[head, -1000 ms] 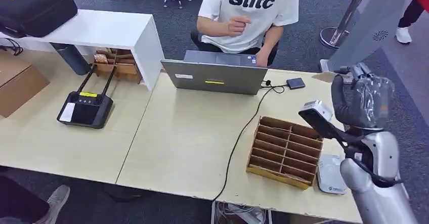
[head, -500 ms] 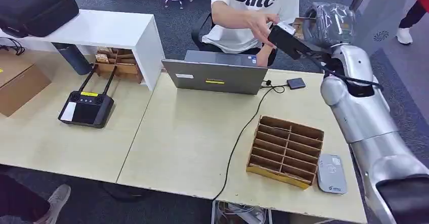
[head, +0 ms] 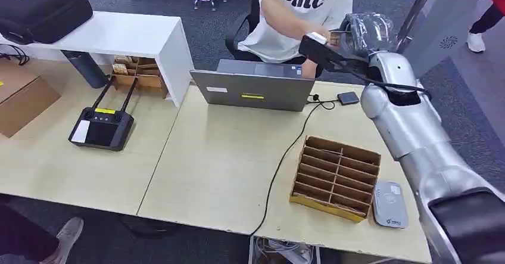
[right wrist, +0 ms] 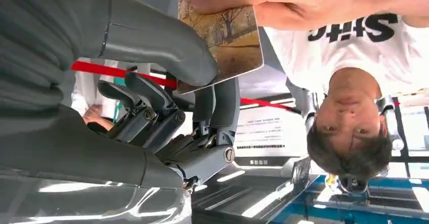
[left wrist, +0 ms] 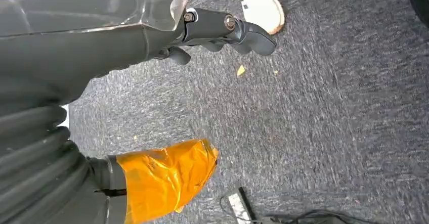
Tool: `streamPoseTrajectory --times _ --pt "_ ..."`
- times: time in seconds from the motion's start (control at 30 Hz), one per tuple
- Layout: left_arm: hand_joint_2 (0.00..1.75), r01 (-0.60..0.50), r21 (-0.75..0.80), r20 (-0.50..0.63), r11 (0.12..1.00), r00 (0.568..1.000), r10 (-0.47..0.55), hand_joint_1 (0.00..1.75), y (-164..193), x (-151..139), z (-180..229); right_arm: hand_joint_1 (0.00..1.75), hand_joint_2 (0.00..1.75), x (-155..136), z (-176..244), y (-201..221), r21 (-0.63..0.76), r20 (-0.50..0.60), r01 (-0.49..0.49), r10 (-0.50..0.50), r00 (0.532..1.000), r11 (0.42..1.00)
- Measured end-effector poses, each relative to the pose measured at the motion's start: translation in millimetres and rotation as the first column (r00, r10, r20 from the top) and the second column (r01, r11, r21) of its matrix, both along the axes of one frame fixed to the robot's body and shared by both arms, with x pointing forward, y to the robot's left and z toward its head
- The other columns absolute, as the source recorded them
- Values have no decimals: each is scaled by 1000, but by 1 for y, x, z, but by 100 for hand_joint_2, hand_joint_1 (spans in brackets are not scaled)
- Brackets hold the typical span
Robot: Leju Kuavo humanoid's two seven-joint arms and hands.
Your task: Pass the card to the sensor for recognition and then transmit it.
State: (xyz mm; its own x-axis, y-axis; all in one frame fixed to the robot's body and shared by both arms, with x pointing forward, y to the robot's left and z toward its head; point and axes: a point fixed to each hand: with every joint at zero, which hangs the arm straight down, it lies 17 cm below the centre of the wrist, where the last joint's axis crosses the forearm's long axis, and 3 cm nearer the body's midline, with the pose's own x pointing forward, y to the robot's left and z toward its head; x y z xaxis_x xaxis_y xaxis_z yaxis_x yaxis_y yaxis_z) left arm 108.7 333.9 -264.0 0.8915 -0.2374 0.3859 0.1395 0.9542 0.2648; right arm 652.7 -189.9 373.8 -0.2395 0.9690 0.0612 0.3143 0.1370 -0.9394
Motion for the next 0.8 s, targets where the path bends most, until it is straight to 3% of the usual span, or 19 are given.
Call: streamPoseTrajectory --times 0.2,0.23,0.27,0.57,0.8 --pt "175 -2 3 1 1000 1000 2 0 4 1 0 175 175 1 -6 4 0 -21 -4 4 1000 1000" --pt "175 -2 2 1 1000 1000 2 0 4 1 0 17 175 1 -7 4 -1 -23 -4 4 1000 1000" --pt "175 0 0 2 1000 1000 0 0 3 2 1 0 175 1 -8 5 1 -26 -6 6 1000 1000" --pt "175 17 -10 -11 1000 1000 -17 0 -5 -2 -1 0 175 -12 10 24 134 8 -112 112 994 985" --pt "175 0 -19 -28 1000 1000 -1 0 -11 -16 -4 0 175 -49 58 9 306 182 -259 210 961 916"
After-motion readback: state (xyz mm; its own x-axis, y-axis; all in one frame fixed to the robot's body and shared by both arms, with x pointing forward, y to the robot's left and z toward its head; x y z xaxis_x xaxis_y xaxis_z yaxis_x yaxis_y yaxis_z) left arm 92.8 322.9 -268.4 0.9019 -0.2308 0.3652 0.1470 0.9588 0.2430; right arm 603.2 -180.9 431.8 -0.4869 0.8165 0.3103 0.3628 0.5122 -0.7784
